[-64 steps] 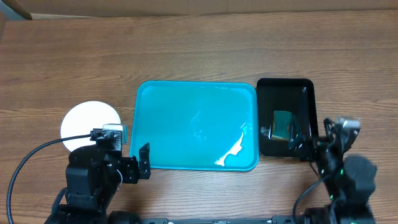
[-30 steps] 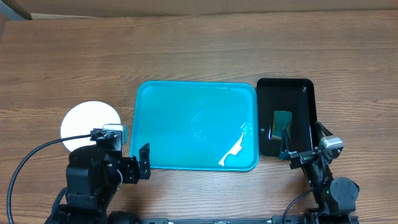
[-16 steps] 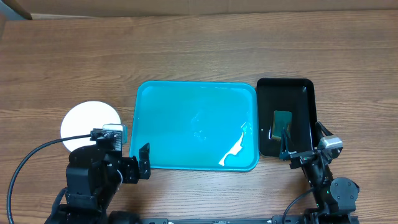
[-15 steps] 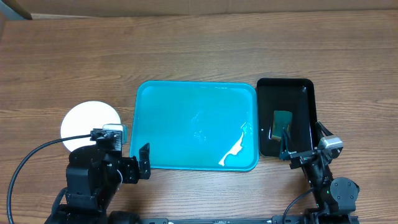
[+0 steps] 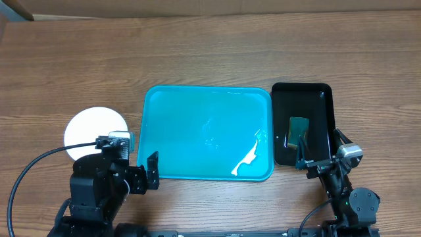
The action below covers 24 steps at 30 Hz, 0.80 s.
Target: Clean dirty plates on tray and stack at the side
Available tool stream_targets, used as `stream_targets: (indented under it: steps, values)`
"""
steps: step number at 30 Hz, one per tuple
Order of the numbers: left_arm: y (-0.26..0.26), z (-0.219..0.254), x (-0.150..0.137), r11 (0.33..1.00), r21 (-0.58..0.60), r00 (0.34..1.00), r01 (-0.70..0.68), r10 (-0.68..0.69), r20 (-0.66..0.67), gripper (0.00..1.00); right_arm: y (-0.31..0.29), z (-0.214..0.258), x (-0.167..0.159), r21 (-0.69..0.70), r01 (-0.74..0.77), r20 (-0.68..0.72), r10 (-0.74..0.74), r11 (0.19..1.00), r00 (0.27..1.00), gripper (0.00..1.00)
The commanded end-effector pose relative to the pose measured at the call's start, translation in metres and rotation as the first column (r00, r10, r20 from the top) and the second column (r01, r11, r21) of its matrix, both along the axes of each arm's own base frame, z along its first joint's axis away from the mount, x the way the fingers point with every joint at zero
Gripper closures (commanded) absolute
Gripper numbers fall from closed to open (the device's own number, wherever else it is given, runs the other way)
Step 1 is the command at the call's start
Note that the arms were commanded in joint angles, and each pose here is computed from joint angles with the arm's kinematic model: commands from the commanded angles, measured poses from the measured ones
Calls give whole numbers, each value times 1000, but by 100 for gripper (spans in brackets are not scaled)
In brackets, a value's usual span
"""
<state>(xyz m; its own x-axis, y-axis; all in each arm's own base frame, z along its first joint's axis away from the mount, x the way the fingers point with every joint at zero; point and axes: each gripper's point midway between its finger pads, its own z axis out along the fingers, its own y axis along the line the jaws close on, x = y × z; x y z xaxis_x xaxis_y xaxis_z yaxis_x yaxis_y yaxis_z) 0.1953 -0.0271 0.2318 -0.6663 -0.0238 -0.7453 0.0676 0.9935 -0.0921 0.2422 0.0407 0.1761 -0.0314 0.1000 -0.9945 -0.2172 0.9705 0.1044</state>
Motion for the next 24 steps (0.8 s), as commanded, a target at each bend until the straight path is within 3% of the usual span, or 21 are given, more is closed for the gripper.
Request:
stream_targets:
  steps: [1, 6, 13, 18, 24]
  values:
    - [1, -1, 0, 1000, -3, 1000, -12, 12, -1, 0, 3, -2, 0, -4, -14, 4, 14, 1000, 1000, 0]
    - [8, 1, 0, 999, 35, 997, -23, 20, 72, 0, 3, -2, 0, -4, -14, 4, 14, 1000, 1000, 0]
    - [8, -39, 9, 999, -30, 973, -44, 49, 225, 0, 3, -2, 0, -4, -14, 4, 14, 1000, 1000, 0]
    - [11, -58, 21, 990, -127, 922, -68, 111, 371, 0, 3, -2, 0, -4, -14, 4, 14, 1000, 1000, 0]
    - [13, -51, 35, 987, -154, 839, -56, 130, 528, 0, 3, -2, 0, -4, -14, 4, 14, 1000, 1000, 0]
